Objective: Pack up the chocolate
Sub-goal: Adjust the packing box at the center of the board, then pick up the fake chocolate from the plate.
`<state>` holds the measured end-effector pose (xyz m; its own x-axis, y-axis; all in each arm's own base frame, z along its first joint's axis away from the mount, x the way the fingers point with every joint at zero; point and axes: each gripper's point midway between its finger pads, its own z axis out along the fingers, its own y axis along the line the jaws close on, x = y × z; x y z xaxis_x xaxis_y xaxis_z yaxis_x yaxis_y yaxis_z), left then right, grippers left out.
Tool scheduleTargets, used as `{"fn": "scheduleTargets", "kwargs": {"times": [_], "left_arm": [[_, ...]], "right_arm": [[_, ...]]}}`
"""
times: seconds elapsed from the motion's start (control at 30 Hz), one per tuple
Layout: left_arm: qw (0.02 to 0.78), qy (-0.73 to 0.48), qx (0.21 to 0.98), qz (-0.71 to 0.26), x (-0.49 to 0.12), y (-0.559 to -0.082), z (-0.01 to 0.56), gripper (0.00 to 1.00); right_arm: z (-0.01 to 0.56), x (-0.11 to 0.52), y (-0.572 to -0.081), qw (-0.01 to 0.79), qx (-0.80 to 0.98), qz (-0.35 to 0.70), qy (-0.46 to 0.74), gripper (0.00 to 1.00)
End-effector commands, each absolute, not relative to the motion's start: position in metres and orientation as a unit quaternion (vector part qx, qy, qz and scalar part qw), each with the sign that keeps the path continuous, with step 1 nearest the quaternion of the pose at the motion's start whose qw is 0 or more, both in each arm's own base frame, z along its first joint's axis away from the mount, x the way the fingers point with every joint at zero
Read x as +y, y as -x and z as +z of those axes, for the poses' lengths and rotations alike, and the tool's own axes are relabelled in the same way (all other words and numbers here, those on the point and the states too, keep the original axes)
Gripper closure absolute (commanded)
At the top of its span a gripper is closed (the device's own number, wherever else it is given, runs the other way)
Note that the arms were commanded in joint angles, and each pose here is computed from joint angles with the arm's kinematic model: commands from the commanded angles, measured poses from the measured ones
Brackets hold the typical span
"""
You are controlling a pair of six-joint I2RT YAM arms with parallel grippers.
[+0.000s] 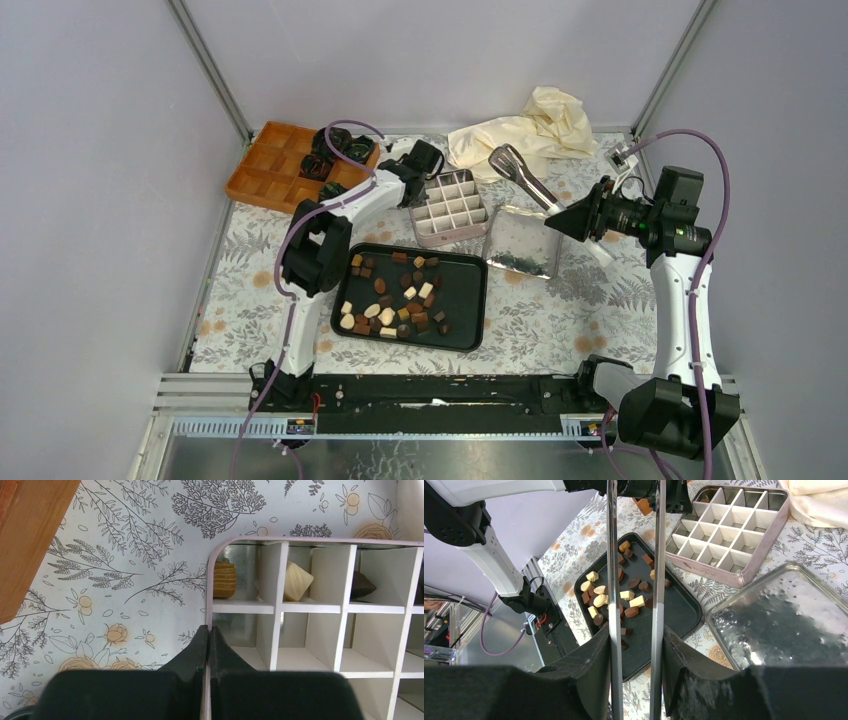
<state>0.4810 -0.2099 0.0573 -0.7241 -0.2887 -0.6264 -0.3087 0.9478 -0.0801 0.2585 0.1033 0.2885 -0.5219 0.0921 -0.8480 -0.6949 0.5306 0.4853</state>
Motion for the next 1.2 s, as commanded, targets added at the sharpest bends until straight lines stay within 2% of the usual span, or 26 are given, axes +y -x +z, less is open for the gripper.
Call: {"fn": "scheduleTargets", "kwargs": {"times": [0.0, 0.13, 0.33, 0.4, 0.6, 0.87, 0.97, 1.17], "left_arm": [[0.364, 0.163, 0.917, -0.008, -0.216, -0.500, 0.076, 0.97], [0.364, 0.160, 0.917, -0.009, -0.216, -0.500, 0.076, 0.89], [0.367, 0.165, 0.915, -0.017, -0.214, -0.496, 0.083, 0.57], [0.373, 0.173, 0.911, -0.022, -0.213, -0.494, 0.092, 0.49], [0.414, 0.190, 0.888, -0.067, -0.206, -0.484, 0.144, 0.36], [0.453, 0.158, 0.870, -0.114, -0.180, -0.437, 0.174, 0.17], [0.463, 0.125, 0.866, -0.142, -0.177, -0.417, 0.187, 0.03], [0.496, 0.053, 0.822, -0.273, -0.187, -0.367, 0.221, 0.01]], "right_arm": [[0.300, 0.103, -0.257, 0.471, 0.736, 0.434, 0.222, 0.57], [0.299, 0.103, -0.257, 0.470, 0.736, 0.434, 0.221, 0.57], [0.296, 0.103, -0.257, 0.468, 0.738, 0.434, 0.221, 0.57], [0.295, 0.103, -0.257, 0.468, 0.739, 0.432, 0.221, 0.57], [0.289, 0.101, -0.258, 0.464, 0.745, 0.424, 0.222, 0.57], [0.270, 0.095, -0.255, 0.456, 0.762, 0.393, 0.238, 0.57], [0.262, 0.094, -0.253, 0.453, 0.766, 0.384, 0.247, 0.57], [0.234, 0.090, -0.243, 0.438, 0.769, 0.357, 0.298, 0.57]]}}
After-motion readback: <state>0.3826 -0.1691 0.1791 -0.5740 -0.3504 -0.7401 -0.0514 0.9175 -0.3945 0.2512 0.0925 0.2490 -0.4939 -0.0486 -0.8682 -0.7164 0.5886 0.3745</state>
